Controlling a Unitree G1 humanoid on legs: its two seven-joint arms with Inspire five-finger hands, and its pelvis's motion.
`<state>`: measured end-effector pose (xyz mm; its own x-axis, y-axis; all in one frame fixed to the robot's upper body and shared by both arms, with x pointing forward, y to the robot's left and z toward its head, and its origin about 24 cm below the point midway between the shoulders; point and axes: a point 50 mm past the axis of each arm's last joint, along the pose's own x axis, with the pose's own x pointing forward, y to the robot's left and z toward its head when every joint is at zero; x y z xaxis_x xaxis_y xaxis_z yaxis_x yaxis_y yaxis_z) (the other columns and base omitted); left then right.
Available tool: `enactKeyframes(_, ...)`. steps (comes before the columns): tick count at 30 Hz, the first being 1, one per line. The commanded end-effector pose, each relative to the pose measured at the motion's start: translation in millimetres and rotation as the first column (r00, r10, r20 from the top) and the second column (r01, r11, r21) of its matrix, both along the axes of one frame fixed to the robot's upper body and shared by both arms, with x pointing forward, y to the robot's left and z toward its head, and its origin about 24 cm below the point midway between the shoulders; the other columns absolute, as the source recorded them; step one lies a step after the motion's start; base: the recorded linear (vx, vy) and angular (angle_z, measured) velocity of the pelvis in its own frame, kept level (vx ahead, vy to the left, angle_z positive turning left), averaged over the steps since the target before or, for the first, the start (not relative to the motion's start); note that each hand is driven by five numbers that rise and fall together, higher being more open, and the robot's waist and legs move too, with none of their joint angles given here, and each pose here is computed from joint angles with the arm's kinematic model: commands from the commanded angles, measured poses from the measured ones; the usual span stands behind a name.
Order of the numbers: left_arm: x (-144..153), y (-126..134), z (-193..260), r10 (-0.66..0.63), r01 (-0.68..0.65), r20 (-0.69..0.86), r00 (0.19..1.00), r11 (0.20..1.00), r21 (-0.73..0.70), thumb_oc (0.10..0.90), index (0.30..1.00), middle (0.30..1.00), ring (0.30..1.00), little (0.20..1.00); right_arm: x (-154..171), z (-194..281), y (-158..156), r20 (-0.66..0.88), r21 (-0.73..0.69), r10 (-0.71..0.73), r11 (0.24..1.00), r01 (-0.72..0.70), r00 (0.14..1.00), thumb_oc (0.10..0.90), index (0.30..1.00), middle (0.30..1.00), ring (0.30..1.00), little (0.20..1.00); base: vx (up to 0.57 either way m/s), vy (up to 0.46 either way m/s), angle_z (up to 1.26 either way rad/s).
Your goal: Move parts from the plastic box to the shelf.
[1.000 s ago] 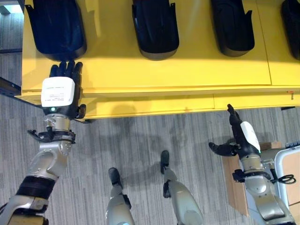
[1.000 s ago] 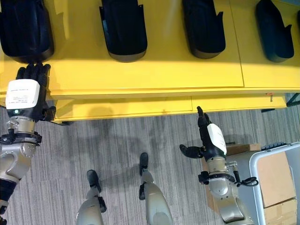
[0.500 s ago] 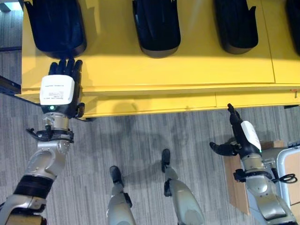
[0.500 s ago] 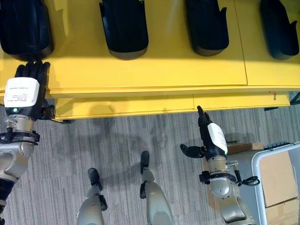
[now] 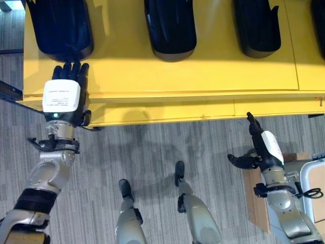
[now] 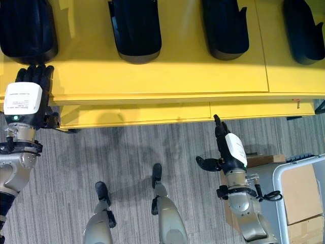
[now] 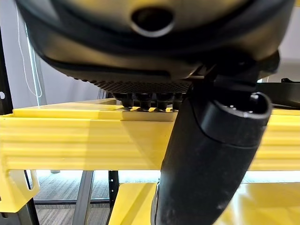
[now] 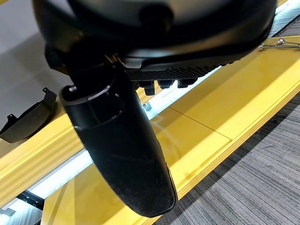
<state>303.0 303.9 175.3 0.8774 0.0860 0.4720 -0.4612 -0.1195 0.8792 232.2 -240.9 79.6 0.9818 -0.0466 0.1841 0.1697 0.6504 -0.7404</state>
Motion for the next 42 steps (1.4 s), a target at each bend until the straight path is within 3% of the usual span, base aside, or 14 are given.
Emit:
enactKeyframes(1,-5,36,31,0.145,-0.149,0.069,0.987,0.987,0.058,0.9,1.0,1.0,1.0,1.0,3,38,-10,0.184,-0.081,0.002,0.997,0.014,0.983,0.9,1.0,1.0,1.0,1.0,0.0,0.0,0.0)
enactKeyframes(42,-9,48,41,0.189,-0.194,0.066,0.98,0.977,0.092,0.9,1.0,1.0,1.0,1.0,3,42,-13,0.185,-0.107,0.012,0.994,0.008,0.983,0.9,1.0,1.0,1.0,1.0,0.0,0.0,0.0)
